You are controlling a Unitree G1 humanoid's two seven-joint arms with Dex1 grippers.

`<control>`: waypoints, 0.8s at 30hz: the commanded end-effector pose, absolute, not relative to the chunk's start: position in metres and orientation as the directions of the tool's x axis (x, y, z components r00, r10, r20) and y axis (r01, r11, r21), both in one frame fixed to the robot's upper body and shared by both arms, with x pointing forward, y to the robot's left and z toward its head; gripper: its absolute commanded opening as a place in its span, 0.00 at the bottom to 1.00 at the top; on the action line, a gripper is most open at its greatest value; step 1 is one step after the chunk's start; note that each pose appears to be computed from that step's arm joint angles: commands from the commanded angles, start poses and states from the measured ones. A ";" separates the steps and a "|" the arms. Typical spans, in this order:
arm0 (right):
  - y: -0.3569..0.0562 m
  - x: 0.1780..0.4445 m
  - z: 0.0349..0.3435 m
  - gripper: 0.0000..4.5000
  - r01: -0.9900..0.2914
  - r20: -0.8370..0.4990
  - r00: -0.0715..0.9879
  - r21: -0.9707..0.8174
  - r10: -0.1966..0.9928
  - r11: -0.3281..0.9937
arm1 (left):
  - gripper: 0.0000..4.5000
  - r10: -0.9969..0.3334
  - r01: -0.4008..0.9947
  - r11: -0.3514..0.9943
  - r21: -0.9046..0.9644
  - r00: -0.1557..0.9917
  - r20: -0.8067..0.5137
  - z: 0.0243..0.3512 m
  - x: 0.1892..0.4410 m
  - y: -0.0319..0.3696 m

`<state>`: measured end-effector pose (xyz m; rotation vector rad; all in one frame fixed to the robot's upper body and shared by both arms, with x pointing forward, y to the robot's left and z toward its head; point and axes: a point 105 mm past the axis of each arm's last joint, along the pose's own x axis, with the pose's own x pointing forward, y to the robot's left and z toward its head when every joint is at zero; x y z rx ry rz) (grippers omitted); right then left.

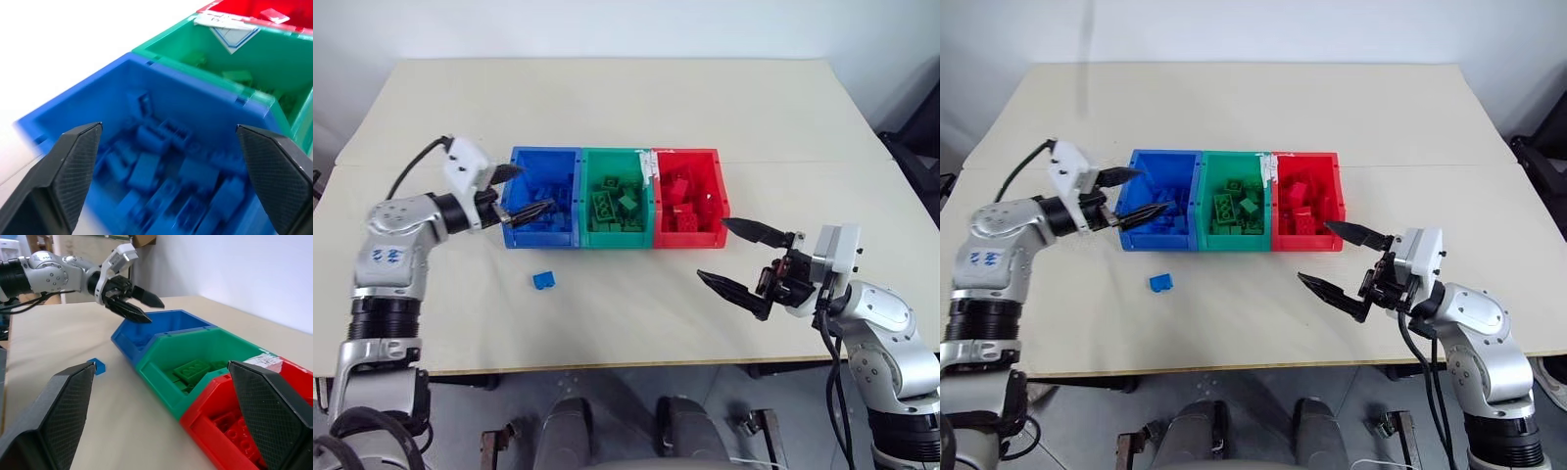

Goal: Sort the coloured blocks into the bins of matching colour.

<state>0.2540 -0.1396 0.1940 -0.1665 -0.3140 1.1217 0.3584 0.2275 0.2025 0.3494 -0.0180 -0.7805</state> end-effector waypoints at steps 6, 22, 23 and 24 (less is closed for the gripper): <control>-0.139 0.248 0.180 1.00 -0.915 0.042 0.230 -0.331 0.972 0.230 | 1.00 -0.675 0.668 0.632 0.392 0.724 -0.146 0.183 0.286 0.304; -0.144 0.250 0.169 1.00 -0.938 -0.050 0.139 -0.326 0.989 0.116 | 1.00 -0.705 0.766 0.585 0.268 0.643 -0.299 0.135 0.240 0.282; -0.144 0.250 0.169 1.00 -0.938 -0.051 0.141 -0.327 0.989 0.117 | 1.00 -0.709 0.774 0.579 0.257 0.634 -0.309 0.134 0.242 0.277; -0.146 0.249 0.169 1.00 -0.936 -0.051 0.150 -0.327 0.987 0.126 | 1.00 -0.717 0.792 0.557 0.250 0.611 -0.336 0.131 0.247 0.266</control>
